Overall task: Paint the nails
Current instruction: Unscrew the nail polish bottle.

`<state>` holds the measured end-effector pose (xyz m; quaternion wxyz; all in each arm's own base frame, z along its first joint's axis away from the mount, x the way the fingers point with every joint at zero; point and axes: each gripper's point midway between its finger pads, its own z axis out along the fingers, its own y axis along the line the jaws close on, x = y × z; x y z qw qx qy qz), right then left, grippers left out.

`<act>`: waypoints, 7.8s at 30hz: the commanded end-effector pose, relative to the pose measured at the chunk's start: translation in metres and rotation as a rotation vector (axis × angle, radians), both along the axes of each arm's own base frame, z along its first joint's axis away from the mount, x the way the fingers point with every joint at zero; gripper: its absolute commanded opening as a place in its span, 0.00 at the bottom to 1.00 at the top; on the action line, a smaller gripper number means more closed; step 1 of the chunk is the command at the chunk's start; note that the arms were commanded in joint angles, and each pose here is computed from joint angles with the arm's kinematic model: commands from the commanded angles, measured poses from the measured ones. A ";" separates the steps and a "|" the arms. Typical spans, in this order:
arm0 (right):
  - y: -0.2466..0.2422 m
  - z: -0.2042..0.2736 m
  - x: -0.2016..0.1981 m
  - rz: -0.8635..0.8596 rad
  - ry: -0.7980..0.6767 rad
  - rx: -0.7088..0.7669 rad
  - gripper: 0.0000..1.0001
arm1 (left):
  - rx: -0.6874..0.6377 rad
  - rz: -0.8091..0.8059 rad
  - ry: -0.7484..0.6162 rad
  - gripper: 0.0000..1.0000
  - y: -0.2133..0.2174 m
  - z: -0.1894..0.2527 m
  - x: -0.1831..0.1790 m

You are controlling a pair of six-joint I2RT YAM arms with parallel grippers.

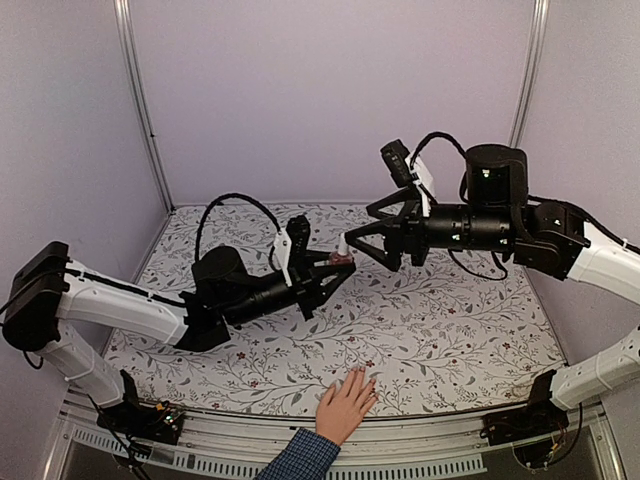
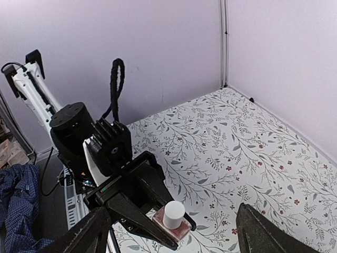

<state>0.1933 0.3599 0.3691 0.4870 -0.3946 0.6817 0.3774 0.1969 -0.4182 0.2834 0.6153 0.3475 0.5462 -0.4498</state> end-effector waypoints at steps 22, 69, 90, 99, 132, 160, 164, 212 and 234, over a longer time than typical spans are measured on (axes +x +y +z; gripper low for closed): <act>0.013 -0.045 0.047 -0.231 0.163 -0.049 0.44 | 0.075 0.361 -0.029 0.00 -0.013 -0.008 0.038; 0.015 -0.007 -0.041 0.285 -0.074 0.029 0.00 | -0.061 -0.619 -0.234 0.00 -0.015 0.030 -0.119; 0.011 -0.004 -0.102 0.672 -0.175 0.037 0.00 | -0.068 -1.027 -0.253 0.00 -0.010 0.036 -0.185; 0.010 0.002 -0.092 0.600 -0.182 0.033 0.33 | -0.072 -0.938 -0.249 0.00 -0.013 0.034 -0.173; -0.024 0.011 0.020 -0.156 -0.109 0.065 0.99 | 0.008 0.083 -0.030 0.00 -0.003 -0.004 0.020; 0.008 -0.045 0.058 -0.304 0.181 -0.023 0.67 | -0.023 0.209 -0.045 0.00 -0.006 -0.007 0.039; 0.010 -0.047 0.059 -0.307 0.190 -0.020 0.57 | -0.022 0.211 -0.045 0.00 -0.007 -0.007 0.038; 0.023 -0.022 -0.050 0.384 -0.073 -0.030 0.00 | -0.129 -0.840 -0.213 0.00 0.009 0.030 -0.138; 0.009 -0.019 -0.098 0.649 -0.161 0.002 0.09 | -0.095 -1.064 -0.228 0.00 0.010 0.031 -0.173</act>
